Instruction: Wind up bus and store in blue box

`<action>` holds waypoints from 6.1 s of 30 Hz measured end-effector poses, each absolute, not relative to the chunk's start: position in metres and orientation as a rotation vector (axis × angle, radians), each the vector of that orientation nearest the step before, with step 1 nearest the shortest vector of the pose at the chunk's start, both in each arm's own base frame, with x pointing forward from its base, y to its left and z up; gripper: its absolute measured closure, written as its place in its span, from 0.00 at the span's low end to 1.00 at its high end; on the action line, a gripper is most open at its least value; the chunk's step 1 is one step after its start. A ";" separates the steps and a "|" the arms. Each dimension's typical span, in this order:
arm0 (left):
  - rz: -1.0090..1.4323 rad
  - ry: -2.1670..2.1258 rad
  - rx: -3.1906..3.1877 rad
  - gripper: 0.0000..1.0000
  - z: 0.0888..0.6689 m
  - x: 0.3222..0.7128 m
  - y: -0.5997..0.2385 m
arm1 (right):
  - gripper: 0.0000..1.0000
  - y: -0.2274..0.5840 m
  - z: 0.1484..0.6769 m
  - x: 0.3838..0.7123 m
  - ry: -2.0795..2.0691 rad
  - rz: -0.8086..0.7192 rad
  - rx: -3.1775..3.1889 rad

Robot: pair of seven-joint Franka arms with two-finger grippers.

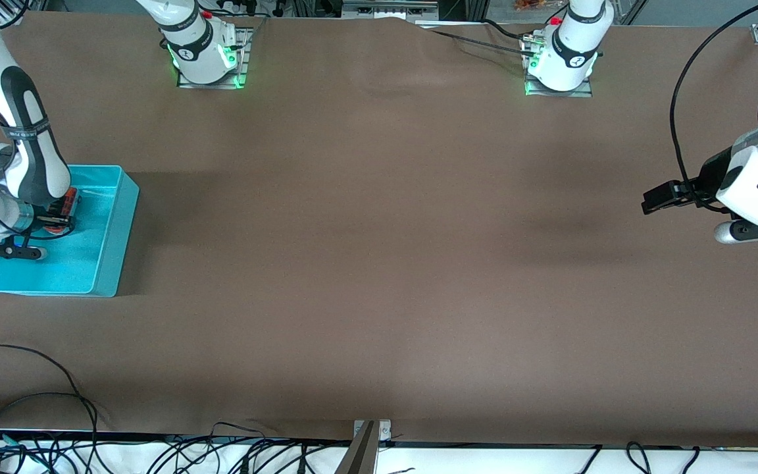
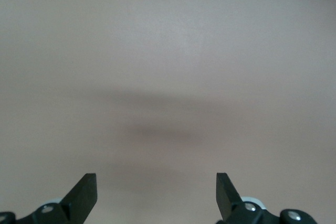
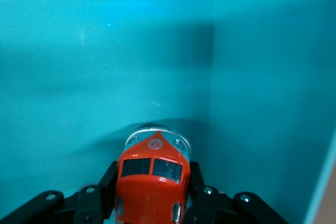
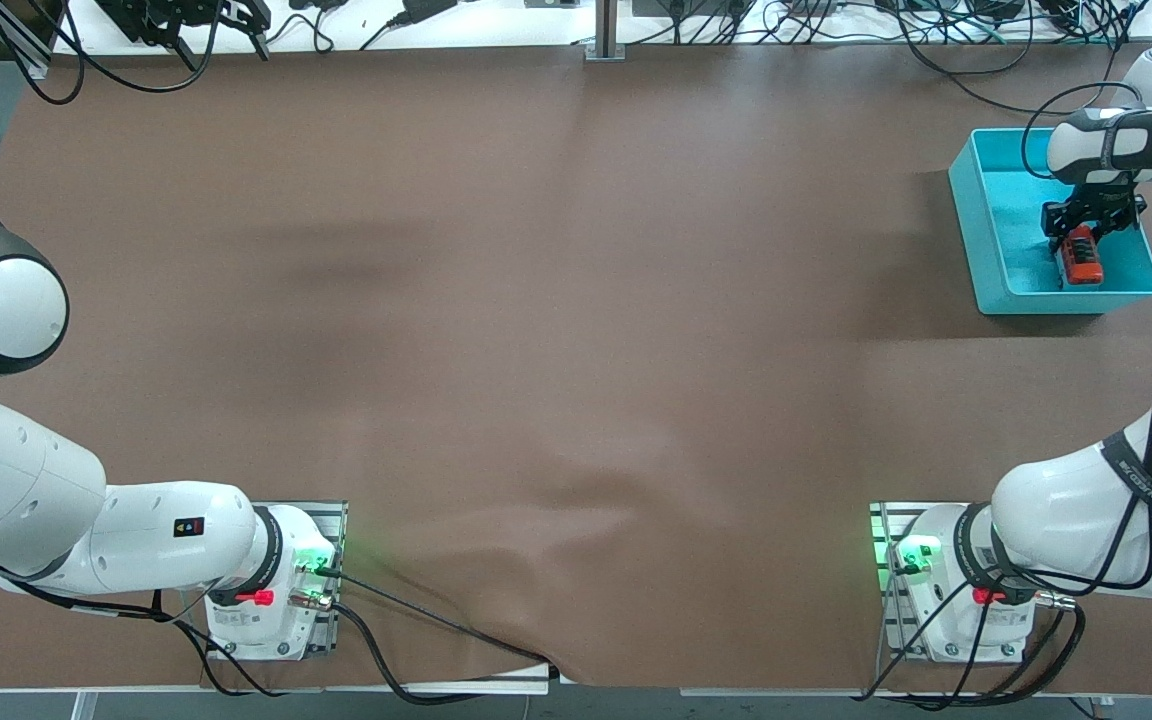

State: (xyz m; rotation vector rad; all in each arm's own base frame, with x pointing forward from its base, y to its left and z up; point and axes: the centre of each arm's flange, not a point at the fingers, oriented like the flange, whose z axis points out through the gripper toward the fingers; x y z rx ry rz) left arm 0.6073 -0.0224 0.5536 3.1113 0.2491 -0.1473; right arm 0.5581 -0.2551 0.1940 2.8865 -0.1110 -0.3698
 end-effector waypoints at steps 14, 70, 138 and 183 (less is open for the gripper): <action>-0.149 0.249 3.111 0.00 0.553 0.608 -0.022 | 0.44 -0.256 0.194 0.558 -0.134 -0.362 2.896; -0.150 0.239 3.111 0.00 0.553 0.607 -0.026 | 0.00 -0.217 0.417 0.537 -0.305 -0.308 2.960; -0.150 0.236 3.111 0.00 0.553 0.607 -0.027 | 0.00 -0.020 0.583 0.551 -0.083 -0.184 3.146; 0.001 0.122 3.114 0.00 0.594 0.605 -0.014 | 0.00 -0.021 0.590 0.545 0.007 -0.235 3.131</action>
